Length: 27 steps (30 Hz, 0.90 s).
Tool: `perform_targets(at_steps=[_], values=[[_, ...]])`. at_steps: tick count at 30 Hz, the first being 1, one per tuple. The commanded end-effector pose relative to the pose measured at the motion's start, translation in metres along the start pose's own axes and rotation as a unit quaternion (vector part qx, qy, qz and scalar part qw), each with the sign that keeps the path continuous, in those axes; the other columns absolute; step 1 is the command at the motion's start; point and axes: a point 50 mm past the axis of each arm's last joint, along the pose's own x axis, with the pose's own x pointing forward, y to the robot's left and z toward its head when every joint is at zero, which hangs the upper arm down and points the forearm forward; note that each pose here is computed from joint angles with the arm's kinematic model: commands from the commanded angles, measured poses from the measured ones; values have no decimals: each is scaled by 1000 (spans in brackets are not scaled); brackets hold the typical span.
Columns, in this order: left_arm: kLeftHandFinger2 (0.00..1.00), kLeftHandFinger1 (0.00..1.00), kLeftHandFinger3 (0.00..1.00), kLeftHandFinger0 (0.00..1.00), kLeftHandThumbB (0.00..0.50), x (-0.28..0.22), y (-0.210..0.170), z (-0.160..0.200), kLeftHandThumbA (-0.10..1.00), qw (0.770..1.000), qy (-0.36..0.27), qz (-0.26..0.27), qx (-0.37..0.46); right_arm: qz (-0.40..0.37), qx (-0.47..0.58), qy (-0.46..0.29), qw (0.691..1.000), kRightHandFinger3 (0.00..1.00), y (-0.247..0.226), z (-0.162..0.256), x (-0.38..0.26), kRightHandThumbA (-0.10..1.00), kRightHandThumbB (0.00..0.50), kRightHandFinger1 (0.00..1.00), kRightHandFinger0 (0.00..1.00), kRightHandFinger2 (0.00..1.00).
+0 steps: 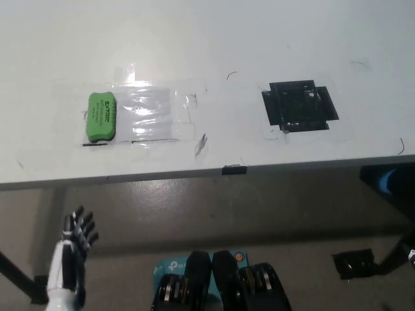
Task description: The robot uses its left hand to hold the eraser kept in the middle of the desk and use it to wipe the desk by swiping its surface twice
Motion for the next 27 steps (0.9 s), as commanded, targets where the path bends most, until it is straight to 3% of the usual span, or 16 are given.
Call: perform_targets(at_steps=[1,6,10,11,14,16,18,19,20,21,22,23,24,25,26,27], values=[[1000,1000,1000,1000,330,0,-5,79,1000,995,-67,-21,66,-11,18,-18,1000,993,-3,14,2,1000,217,999,919,1000],[1000,1000,1000,1000,327,9,7,141,1000,984,-160,-24,73,-12,12,-16,1000,978,-5,13,1,1000,213,985,900,988],[1000,1000,1000,1000,258,30,20,171,1000,971,-202,-27,126,-12,11,-15,1000,983,-6,13,0,1000,203,982,896,987],[1000,1000,1000,1000,208,41,23,182,1000,965,-212,-22,152,-13,11,-14,1000,990,-7,13,1,1000,197,989,905,996],[1000,1000,1000,1000,217,74,31,210,1000,953,-224,-23,202,-13,3,-17,1000,1000,-7,14,2,1000,187,985,897,1000],[1000,1000,1000,1000,269,101,33,227,1000,944,-209,-10,256,-16,7,-17,1000,990,-8,14,0,1000,184,979,891,993],[1000,1000,1000,1000,226,112,34,234,1000,939,-200,-6,278,-16,4,-16,1000,983,-8,14,-1,1000,198,976,886,986],[682,611,1000,591,163,126,30,249,1000,921,-198,9,337,-17,6,-15,1000,978,-7,14,-1,1000,208,974,891,979],[258,64,1000,37,127,144,27,260,1000,908,-185,24,374,-15,7,-17,1000,973,-7,14,0,1000,210,971,897,969],[239,1,1000,0,150,157,28,261,1000,904,-170,31,390,-14,6,-17,1000,977,-7,14,1,1000,208,985,917,975],[969,583,1000,333,129,169,27,264,1000,883,-158,47,440,-13,4,-17,1000,973,-7,15,1,1000,213,977,905,967],[1000,1000,1000,827,132,177,24,266,1000,862,-155,59,480,-13,4,-17,1000,967,-7,15,1,1000,217,968,898,958],[1000,1000,1000,1000,150,182,23,266,1000,847,-156,64,504,-13,4,-17,1000,965,-6,15,2,1000,217,966,895,956],[1000,1000,1000,1000,135,186,23,266,1000,827,-156,68,535,-12,4,-17,1000,966,-6,15,2,1000,224,967,894,956],[1000,1000,1000,1000,184,199,22,262,1000,761,-154,67,627,-12,4,-15,1000,968,-6,15,2,1000,215,967,893,957],[1000,1000,1000,1000,198,203,23,260,1000,744,-151,64,648,-13,4,-15,1000,969,-6,15,2,1000,212,968,891,958]])
